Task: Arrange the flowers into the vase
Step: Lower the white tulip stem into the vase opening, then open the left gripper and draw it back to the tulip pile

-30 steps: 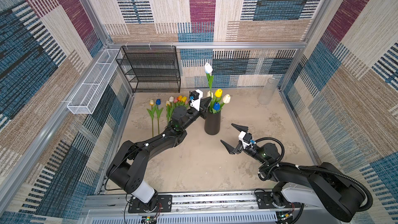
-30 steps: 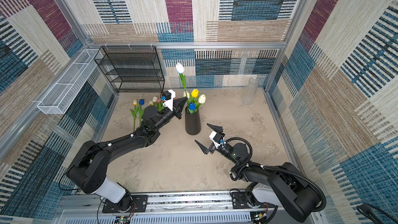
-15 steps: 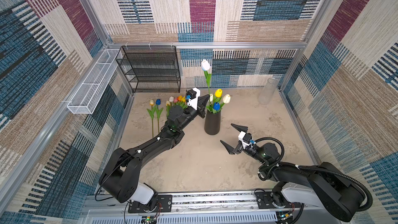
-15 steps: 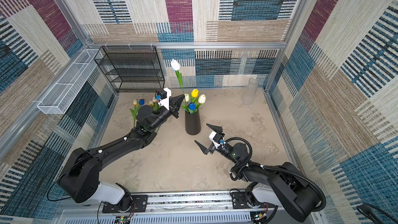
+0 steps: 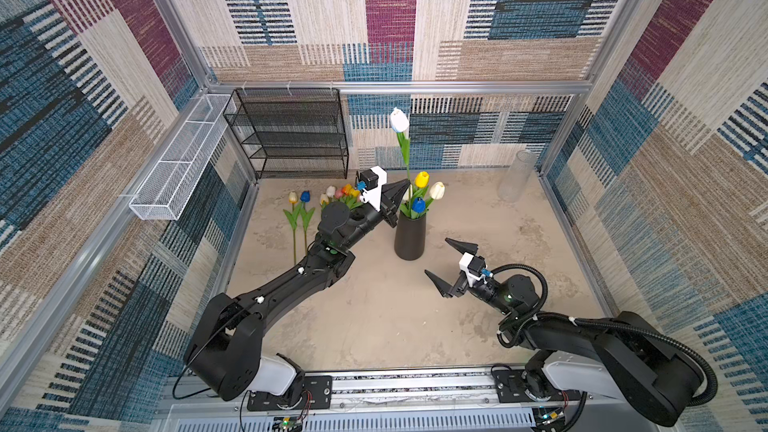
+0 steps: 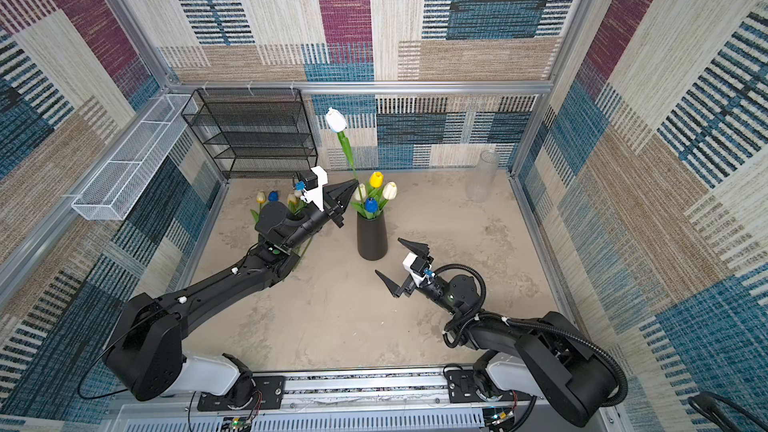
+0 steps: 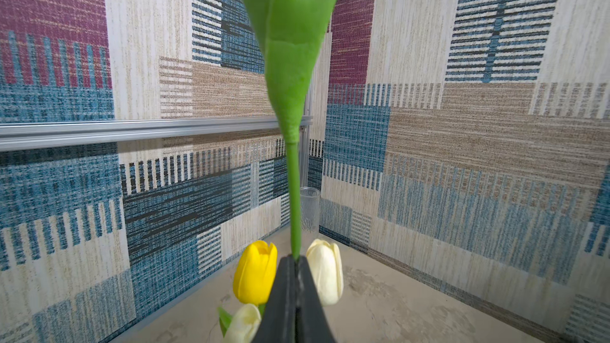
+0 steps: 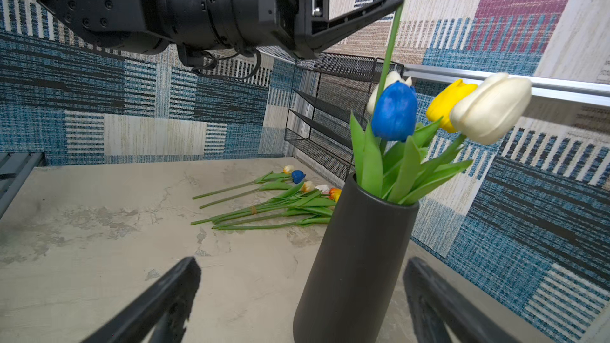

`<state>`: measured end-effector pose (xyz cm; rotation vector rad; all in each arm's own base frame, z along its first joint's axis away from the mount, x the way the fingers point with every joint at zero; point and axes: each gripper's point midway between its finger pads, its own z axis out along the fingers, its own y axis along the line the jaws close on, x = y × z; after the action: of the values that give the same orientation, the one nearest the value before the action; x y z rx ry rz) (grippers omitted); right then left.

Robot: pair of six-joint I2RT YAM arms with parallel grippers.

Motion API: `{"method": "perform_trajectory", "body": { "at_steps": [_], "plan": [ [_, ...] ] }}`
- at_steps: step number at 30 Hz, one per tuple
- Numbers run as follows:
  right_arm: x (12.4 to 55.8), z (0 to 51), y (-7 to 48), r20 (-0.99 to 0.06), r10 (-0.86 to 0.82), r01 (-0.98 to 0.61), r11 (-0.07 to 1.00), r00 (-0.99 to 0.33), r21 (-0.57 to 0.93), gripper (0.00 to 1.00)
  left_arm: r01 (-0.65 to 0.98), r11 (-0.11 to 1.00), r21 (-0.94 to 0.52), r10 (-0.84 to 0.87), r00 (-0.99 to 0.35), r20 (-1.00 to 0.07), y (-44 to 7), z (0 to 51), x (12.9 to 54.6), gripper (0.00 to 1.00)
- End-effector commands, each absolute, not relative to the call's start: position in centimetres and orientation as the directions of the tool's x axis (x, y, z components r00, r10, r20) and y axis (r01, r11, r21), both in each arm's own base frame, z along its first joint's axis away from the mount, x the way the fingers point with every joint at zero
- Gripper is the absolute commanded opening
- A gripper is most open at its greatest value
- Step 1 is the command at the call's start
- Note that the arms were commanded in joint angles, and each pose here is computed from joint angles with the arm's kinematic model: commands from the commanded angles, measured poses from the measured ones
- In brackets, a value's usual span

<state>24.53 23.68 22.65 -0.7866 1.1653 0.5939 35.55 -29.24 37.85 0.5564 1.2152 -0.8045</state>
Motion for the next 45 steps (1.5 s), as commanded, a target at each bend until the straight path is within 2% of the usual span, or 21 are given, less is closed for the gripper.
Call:
{"method": "perform_trajectory", "body": {
  "at_steps": [1, 10, 18, 26, 27, 30, 31, 36, 39, 45],
  "plan": [
    [24.4, 23.1, 23.8, -0.951, 0.025, -0.769, 0.595, 0.308, -0.233, 1.00, 0.780, 0.624, -0.056, -0.246, 0.127, -0.961, -29.2, 37.0, 36.0, 0.00],
    [24.4, 23.0, 23.9, -0.952, 0.027, -0.772, 0.591, 0.306, -0.232, 1.00, 0.711, 0.700, -0.063, -0.216, 0.127, -0.968, -28.3, 33.9, 38.0, 0.00],
    [24.4, 23.0, 23.9, -0.952, 0.026, -0.772, 0.592, 0.305, -0.231, 1.00, 0.721, 0.691, -0.052, -0.197, 0.119, -0.973, -29.1, 33.5, 38.6, 0.00],
    [24.5, 22.9, 23.9, -0.952, 0.022, -0.770, 0.594, 0.304, -0.232, 1.00, 0.717, 0.694, -0.060, -0.154, 0.067, -0.986, -29.2, 29.8, 38.8, 0.00],
    [24.5, 22.9, 23.9, -0.952, 0.022, -0.771, 0.593, 0.304, -0.232, 1.00, 0.720, 0.692, -0.058, -0.142, 0.057, -0.988, -29.3, 29.4, 38.7, 0.05],
    [24.5, 22.8, 24.0, -0.953, 0.021, -0.773, 0.591, 0.301, -0.231, 1.00, 0.731, 0.680, -0.046, -0.101, 0.031, -0.994, -29.4, 28.3, 38.2, 0.36],
    [24.6, 22.8, 24.0, -0.954, 0.020, -0.772, 0.592, 0.300, -0.231, 1.00, 0.727, 0.685, -0.049, -0.089, 0.017, -0.996, -29.2, 28.0, 38.0, 0.40],
    [24.7, 22.5, 24.1, -0.956, 0.016, -0.774, 0.590, 0.294, -0.228, 1.00, 0.705, 0.709, -0.026, 0.015, -0.052, -0.999, -27.9, 26.8, 37.0, 0.44],
    [24.8, 22.5, 24.2, -0.957, 0.019, -0.779, 0.586, 0.291, -0.225, 1.00, 0.705, 0.709, -0.036, 0.080, -0.131, -0.988, -26.9, 25.5, 36.1, 0.41],
    [24.7, 22.4, 24.4, -0.958, 0.024, -0.785, 0.579, 0.286, -0.220, 1.00, 0.674, 0.736, -0.069, 0.137, -0.248, -0.959, -23.3, 24.4, 35.8, 0.42]
  ]
}}
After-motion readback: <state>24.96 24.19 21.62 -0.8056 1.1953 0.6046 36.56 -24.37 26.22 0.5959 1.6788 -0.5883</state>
